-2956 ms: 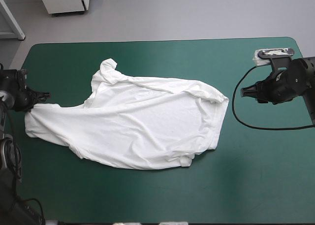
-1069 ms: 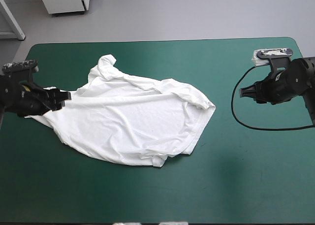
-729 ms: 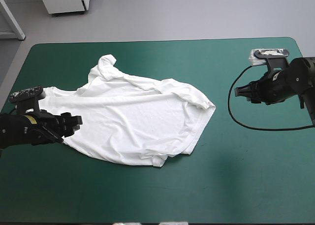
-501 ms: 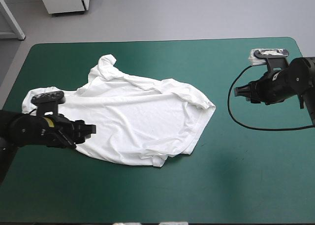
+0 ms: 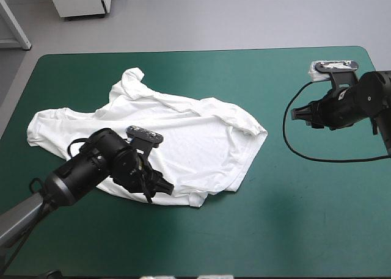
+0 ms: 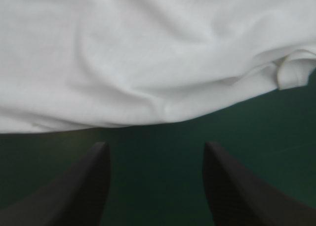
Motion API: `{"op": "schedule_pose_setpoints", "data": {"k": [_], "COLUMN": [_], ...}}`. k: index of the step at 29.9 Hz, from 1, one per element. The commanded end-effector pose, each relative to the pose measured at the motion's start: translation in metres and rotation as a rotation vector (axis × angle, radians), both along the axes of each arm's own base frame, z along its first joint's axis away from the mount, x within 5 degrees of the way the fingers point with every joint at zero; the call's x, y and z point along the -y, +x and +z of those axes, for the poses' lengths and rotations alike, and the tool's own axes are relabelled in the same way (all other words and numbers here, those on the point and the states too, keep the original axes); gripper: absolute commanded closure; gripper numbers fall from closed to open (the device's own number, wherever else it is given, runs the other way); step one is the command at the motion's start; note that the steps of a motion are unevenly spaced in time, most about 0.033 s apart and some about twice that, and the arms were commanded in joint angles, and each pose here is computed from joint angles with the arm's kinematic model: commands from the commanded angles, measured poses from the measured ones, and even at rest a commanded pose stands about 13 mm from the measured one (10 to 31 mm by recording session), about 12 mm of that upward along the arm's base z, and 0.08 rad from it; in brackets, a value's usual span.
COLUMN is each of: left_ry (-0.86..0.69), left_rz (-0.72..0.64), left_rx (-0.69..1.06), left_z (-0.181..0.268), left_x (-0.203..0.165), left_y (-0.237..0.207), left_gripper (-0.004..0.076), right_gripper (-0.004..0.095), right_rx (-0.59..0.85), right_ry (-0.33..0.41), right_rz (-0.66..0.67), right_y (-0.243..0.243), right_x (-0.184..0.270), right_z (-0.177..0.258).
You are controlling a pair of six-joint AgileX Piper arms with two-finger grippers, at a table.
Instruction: Fold the cloth
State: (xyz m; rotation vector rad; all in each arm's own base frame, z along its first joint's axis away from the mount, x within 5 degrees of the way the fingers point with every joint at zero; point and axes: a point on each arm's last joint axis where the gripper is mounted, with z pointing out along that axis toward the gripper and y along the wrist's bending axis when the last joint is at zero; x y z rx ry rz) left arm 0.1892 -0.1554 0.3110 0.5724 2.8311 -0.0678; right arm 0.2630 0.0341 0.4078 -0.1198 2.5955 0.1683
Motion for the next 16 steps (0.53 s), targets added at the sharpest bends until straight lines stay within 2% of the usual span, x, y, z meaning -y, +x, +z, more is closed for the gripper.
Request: {"op": "schedule_pose_setpoints", "data": {"k": [1,10,16], "left_ry": [-0.036,0.015,-0.024], "left_rz": [-0.079,-0.259,-0.302], "left_rx": [0.052,0.012,-0.009], "left_z": [0.003,-0.032,-0.046], "left_x": [0.021,0.061,0.078], "left_y": [-0.004,-0.001,0.004], "left_gripper": [0.0318,0.0318,0.0318], "right_gripper": [0.0518,0.0518,0.0518], "right_rx": [0.082,0.086,0.086], "right_ry": [-0.022,-0.027,-0.029], "right_rz": [-0.012,-0.014,-0.015], "right_y": [-0.008,-0.008,-0.008], "right_x": [0.006,0.007,0.007], "right_z": [0.018,0.018,0.018]}}
